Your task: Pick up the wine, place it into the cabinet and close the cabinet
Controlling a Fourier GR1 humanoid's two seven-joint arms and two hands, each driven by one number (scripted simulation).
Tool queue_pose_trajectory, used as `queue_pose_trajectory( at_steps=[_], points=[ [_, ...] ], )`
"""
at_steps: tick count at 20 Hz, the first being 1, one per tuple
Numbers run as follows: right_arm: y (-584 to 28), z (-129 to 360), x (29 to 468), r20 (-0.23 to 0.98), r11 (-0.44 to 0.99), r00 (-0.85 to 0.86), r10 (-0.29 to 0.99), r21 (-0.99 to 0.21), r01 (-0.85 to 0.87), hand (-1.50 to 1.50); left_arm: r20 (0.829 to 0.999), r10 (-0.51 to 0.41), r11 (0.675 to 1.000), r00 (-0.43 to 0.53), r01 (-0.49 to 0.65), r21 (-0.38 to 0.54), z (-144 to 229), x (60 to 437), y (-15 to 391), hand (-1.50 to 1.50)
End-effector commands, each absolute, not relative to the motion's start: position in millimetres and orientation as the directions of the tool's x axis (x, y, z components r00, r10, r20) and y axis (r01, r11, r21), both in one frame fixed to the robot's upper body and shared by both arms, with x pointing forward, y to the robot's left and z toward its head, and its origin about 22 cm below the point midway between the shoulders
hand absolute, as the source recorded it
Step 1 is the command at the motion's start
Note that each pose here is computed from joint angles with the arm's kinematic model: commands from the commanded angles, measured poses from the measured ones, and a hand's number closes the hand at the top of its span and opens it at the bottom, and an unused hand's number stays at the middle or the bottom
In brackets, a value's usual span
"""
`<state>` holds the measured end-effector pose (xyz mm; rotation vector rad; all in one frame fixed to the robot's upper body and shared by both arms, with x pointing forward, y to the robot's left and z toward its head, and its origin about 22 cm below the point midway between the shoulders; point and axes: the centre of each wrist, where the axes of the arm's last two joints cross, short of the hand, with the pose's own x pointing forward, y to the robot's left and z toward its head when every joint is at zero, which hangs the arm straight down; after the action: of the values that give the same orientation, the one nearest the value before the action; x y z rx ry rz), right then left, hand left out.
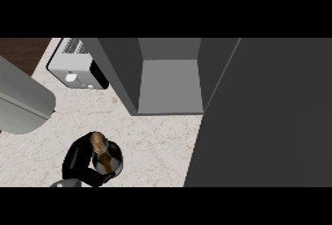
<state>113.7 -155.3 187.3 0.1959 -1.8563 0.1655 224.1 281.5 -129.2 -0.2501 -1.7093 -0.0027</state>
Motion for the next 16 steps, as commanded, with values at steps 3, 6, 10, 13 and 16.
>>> queue_pose_trajectory(
  at_steps=[3,6,10,13,16],
  points=[
    [-172.3,207.6,76.7,0.926,0.982,-0.367,-0.093,0.025,-0.186,-1.5,0.959,0.247,0.946,-0.137,0.251,-0.207,-117.6,227.2,273.1,1.5],
    [-170.0,208.1,87.5,0.919,0.981,-0.385,-0.082,0.006,-0.196,-1.5,0.958,0.245,0.941,-0.152,0.275,-0.197,-100.1,222.5,248.2,1.5],
    [-177.7,212.1,77.1,0.927,0.98,-0.365,-0.086,0.013,-0.197,-1.5,0.958,0.244,0.937,-0.153,0.294,-0.191,-70.2,236.3,238.0,1.5],
    [-168.1,201.0,80.9,0.93,0.982,-0.356,-0.089,0.022,-0.188,-1.5,0.954,0.264,0.925,-0.144,0.317,-0.208,-71.6,220.3,218.9,1.5],
    [-176.7,210.5,78.8,0.93,0.981,-0.359,-0.075,0.005,-0.192,-1.5,0.957,0.253,0.923,-0.144,0.332,-0.194,-49.2,212.7,215.7,1.5]
  ],
)
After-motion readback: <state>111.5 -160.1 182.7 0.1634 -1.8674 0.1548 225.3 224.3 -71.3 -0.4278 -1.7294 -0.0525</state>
